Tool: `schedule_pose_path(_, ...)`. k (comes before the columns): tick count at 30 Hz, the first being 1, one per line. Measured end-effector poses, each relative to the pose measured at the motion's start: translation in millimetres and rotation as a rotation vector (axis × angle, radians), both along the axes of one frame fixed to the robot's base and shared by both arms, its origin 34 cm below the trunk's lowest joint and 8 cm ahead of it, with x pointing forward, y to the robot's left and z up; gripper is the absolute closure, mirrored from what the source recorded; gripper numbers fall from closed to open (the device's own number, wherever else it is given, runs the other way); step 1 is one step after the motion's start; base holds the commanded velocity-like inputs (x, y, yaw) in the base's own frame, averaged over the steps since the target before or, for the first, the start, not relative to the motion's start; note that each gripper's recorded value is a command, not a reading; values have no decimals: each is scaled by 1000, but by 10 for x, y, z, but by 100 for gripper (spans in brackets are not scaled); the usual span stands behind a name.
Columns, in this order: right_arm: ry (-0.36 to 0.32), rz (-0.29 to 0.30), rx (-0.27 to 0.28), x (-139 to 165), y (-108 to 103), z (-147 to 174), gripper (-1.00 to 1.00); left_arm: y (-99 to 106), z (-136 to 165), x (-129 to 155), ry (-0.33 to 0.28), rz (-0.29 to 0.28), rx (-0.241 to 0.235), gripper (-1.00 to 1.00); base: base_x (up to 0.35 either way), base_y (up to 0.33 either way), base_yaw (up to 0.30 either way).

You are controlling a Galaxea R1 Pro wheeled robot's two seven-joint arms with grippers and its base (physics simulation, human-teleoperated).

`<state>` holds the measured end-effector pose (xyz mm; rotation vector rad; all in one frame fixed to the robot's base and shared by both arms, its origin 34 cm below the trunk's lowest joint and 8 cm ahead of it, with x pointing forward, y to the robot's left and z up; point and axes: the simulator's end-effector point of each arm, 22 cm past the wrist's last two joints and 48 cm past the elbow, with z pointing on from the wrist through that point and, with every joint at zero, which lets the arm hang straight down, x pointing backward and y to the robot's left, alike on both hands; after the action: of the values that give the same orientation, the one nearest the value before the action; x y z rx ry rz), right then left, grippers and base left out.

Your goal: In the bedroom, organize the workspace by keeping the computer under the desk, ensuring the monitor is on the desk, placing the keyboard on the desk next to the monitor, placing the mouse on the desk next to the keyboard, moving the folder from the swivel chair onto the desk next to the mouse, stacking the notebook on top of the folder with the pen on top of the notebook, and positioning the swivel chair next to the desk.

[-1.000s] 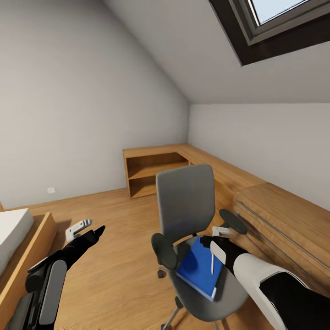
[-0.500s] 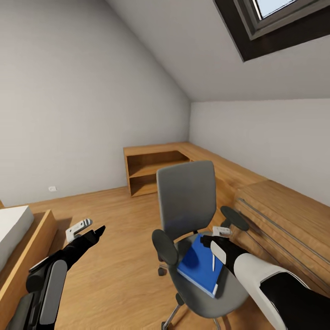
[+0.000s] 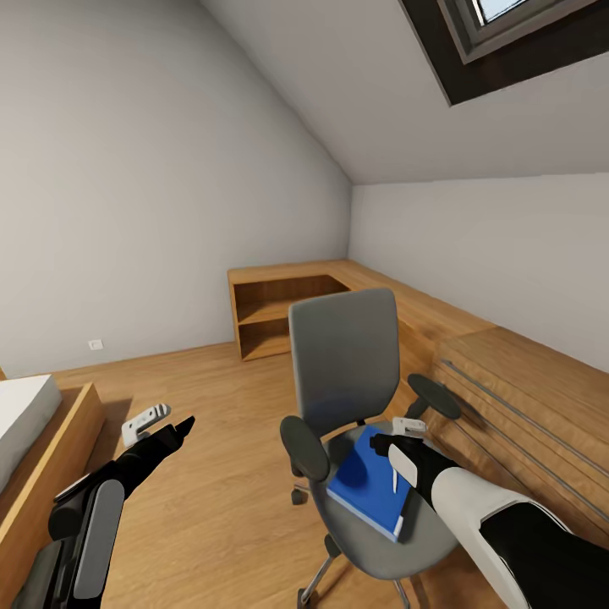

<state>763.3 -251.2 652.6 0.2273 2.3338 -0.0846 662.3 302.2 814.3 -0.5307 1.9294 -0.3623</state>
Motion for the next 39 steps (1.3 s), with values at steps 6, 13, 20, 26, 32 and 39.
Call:
schedule_pose_path(6, 0, 0, 0, -15, -1, -116, -100, 0, -116, -15, 0, 0, 0, -100, 0, 0, 0)
schedule_pose_path(13, -2, -2, -3, -30, -16, -230, -100, 0, -234, -32, 0, 0, 0, -100, 0, 0, 0)
schedule_pose_path(20, 4, -38, -37, -49, -210, -232, -100, 28, -234, -36, 0, 5, 0, -100, 0, 0, 0)
schedule_pose_path(26, 8, -42, -44, -62, -240, -242, -100, 28, -232, -35, -1, 5, 1, -100, 16, 0, 0)
schedule_pose_path(32, 10, -42, -45, -64, -242, -244, -100, 22, -228, -33, -3, 3, 1, -100, 85, 0, 0)
schedule_pose_path(39, 12, -42, -45, -70, -244, -245, -100, 6, -222, -31, -5, 0, 1, -100, 179, 0, 0)
